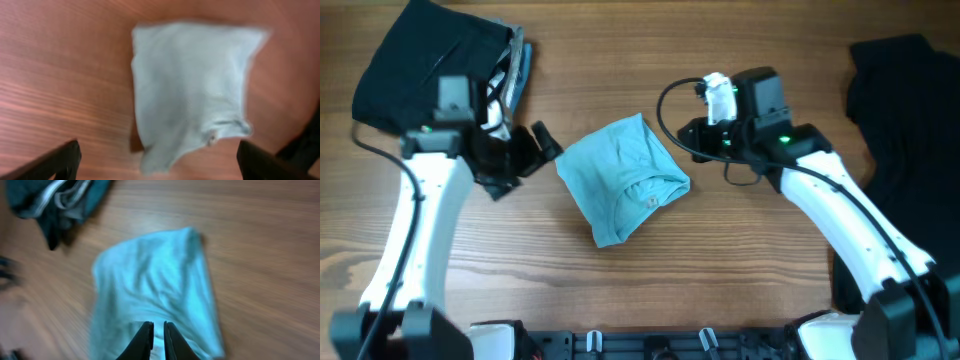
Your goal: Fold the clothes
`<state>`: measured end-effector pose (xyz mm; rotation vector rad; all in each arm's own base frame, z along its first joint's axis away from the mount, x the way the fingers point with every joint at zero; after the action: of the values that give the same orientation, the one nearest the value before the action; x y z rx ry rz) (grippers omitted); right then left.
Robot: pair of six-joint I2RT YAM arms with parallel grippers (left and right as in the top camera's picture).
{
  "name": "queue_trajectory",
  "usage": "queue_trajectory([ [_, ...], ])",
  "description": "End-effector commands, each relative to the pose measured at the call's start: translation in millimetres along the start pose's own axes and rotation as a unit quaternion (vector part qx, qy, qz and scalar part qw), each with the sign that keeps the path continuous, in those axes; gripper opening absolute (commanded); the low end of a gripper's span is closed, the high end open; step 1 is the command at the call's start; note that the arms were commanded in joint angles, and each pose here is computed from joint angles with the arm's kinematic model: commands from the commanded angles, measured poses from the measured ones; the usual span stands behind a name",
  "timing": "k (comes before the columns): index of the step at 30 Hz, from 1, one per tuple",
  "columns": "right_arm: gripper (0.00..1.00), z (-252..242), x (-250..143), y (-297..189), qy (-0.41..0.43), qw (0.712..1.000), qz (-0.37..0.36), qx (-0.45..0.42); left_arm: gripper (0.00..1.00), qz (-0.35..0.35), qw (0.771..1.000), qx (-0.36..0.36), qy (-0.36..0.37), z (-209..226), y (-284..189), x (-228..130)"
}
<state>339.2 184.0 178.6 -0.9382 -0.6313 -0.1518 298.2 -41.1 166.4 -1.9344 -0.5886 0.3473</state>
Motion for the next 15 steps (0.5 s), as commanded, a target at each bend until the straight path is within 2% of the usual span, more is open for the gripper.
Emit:
queue_trajectory([
  [1,0.10,9,-27,52,0.105,0.991,0.071,0.050,1.00,0.088,0.991,-0.048,-0.090,17,59,-27],
  [2,0.10,3,-35,65,0.128,0.987,0.088,0.045,1.00,0.112,0.986,-0.090,-0.091,15,76,-34],
  [3,0.09,-3,-42,76,0.155,0.982,0.101,0.039,1.00,0.116,0.985,-0.097,-0.089,17,84,-36],
  [5,0.08,-11,-55,95,0.193,0.972,0.127,0.040,1.00,0.122,0.985,-0.084,-0.089,25,103,-39],
  [10,0.08,-20,-75,113,0.225,0.960,0.162,0.036,1.00,0.153,0.981,-0.065,-0.103,28,150,-44],
  [12,0.08,-20,-76,113,0.225,0.960,0.164,0.037,0.82,0.166,0.979,-0.070,-0.095,23,167,-50],
  [15,0.08,-20,-76,113,0.223,0.960,0.164,0.037,0.80,0.168,0.981,-0.072,-0.070,15,176,-56],
])
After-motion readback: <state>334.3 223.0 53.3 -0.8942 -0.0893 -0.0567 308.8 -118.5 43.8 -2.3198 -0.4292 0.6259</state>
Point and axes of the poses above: each gripper's point midway between its finger pads, its own y axis out along the fingers, its own z axis along the line the jaws close on, x = y × z, the point moved 4 cm from there along -y, back along the fingers, and after that the axes turned 4 degrees about -y, right-handed, at the moved point
